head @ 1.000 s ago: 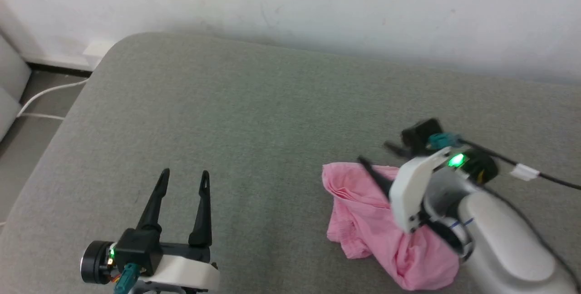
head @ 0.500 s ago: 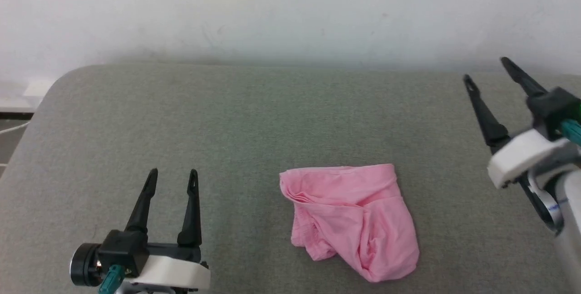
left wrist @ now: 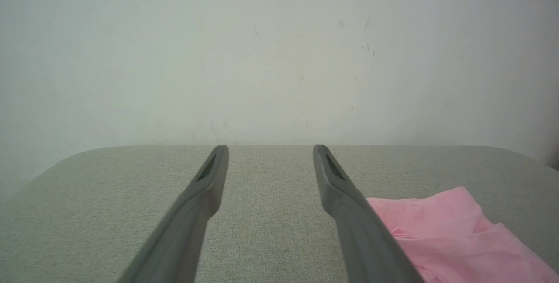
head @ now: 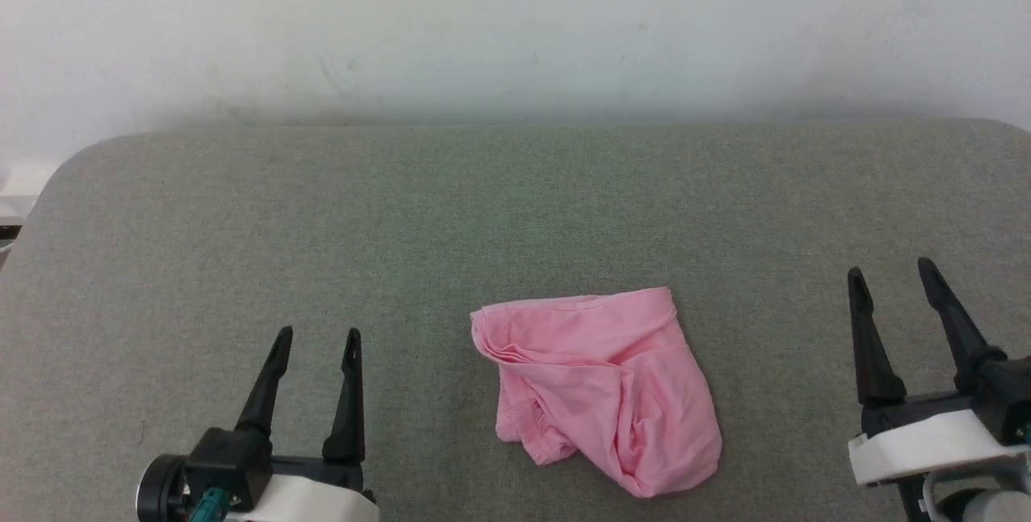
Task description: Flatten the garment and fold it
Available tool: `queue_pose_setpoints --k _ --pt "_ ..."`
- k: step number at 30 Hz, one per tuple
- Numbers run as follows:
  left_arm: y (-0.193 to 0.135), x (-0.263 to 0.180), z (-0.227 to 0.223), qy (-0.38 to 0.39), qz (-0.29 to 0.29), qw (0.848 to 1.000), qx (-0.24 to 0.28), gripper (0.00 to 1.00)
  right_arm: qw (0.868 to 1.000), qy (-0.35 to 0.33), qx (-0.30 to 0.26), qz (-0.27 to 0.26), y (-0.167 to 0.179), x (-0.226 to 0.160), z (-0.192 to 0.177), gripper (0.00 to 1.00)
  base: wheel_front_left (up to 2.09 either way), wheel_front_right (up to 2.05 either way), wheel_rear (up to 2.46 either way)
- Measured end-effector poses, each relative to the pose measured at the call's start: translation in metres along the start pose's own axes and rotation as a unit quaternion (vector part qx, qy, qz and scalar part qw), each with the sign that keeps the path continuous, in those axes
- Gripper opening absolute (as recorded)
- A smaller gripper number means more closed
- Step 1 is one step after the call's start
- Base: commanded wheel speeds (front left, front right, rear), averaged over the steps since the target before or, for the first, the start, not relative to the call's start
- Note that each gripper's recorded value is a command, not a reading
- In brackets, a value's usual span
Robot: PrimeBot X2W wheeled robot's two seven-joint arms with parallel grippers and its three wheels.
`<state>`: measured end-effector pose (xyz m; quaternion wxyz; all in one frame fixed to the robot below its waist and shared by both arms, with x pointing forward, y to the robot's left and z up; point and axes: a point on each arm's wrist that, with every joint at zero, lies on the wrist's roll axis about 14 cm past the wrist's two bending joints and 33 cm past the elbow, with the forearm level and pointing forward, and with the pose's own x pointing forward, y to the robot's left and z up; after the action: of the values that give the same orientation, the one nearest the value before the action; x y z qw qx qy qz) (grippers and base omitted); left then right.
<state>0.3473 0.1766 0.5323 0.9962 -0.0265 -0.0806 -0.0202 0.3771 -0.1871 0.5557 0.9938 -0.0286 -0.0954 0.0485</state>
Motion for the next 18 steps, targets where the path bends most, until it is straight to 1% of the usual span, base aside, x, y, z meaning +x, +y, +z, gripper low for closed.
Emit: queue_pose_setpoints --k 5,9,12,14,15,16,17,18 --pt "-0.001 -0.002 -0.004 0.006 -0.001 1.000 -0.001 1.00 1.000 0.013 0.007 -0.004 0.004 -0.010 -0.008 1.00 0.00 0.00 0.00" --pt "-0.001 -0.002 -0.006 0.010 -0.001 1.000 -0.001 1.00 1.000 0.023 0.002 0.010 0.011 -0.008 -0.011 1.00 0.00 0.00 0.00" --pt "-0.001 -0.001 -0.009 0.014 0.000 1.000 -0.001 1.00 0.996 0.073 0.021 0.039 0.025 -0.007 -0.027 1.00 0.00 0.00 0.00" --pt "-0.001 -0.001 -0.011 0.018 0.000 1.000 -0.002 1.00 0.990 0.120 0.050 0.062 0.036 -0.008 -0.043 1.00 0.00 0.00 0.00" --pt "-0.001 0.000 -0.012 0.019 0.000 1.000 -0.002 1.00 0.983 0.154 0.069 0.073 0.042 -0.009 -0.053 1.00 0.00 0.00 0.00" --pt "-0.001 0.000 -0.012 0.019 0.000 1.000 -0.002 1.00 0.983 0.154 0.069 0.073 0.042 -0.009 -0.053 1.00 0.00 0.00 0.00" --pt "0.000 0.001 -0.015 0.023 0.001 1.000 -0.002 1.00 0.964 0.224 0.096 0.108 0.056 -0.013 -0.073 1.00 0.00 0.00 0.00" --pt "0.000 0.001 -0.015 0.023 0.001 1.000 -0.002 1.00 0.964 0.224 0.096 0.108 0.056 -0.013 -0.073 1.00 0.00 0.00 0.00"
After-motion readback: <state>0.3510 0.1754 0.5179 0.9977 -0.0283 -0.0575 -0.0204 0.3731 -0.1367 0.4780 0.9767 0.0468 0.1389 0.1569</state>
